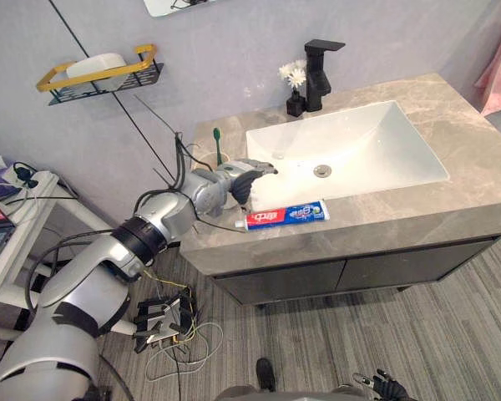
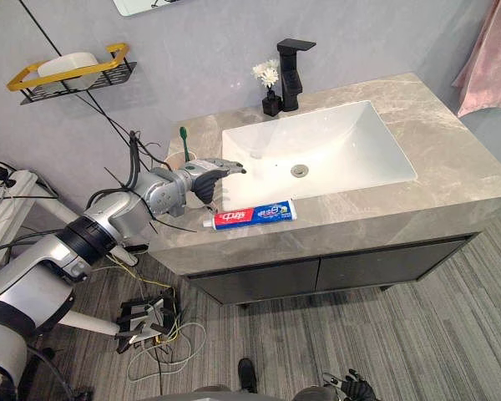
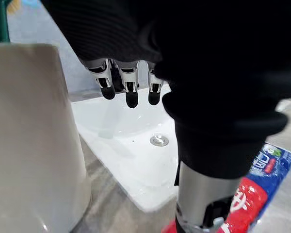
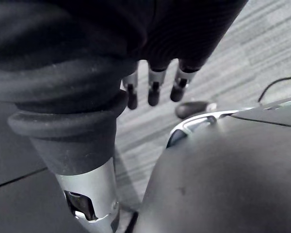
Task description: Organize washtable
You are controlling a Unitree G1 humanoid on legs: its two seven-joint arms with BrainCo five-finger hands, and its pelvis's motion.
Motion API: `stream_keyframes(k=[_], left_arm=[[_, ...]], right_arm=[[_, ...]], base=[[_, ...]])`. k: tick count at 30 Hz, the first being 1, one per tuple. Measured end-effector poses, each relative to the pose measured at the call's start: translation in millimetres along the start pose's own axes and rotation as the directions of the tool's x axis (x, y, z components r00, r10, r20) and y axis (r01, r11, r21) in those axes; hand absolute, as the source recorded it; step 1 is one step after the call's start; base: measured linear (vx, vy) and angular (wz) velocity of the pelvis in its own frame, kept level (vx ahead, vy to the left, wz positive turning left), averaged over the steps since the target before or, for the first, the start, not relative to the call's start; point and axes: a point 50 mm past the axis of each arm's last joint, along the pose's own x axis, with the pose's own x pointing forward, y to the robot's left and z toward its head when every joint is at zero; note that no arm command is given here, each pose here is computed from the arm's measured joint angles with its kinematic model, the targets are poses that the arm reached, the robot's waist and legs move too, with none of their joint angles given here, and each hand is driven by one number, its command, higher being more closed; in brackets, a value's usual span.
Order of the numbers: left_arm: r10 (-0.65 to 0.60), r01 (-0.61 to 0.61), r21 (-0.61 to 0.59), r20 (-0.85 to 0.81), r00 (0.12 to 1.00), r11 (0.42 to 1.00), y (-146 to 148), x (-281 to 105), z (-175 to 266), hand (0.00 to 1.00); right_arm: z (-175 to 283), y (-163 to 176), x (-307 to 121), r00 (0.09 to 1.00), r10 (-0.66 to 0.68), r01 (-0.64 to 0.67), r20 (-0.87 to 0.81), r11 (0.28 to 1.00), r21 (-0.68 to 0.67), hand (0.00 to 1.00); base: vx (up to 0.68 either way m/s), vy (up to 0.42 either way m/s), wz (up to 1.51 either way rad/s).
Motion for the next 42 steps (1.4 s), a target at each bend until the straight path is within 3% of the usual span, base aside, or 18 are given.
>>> stream_keyframes(k=[20,42], left_arm=[[-0.030,0.035,-0.019,0.206,0.978,0.999,-1,-12,31,0.00],[-0.074,0.086,-0.054,0.190,0.979,0.995,-27,0,40,0.00]], right_arm=[[0,-9,0,1.000,-0.007,0.005,-0.023,0.996,-0.091,0.00],[1,-10,0,1.000,-0.011,0.009,-0.023,0.995,-0.095,0.00]], base=[[-0.01,-0.009,0.06],[0.00,0.000,-0.02]])
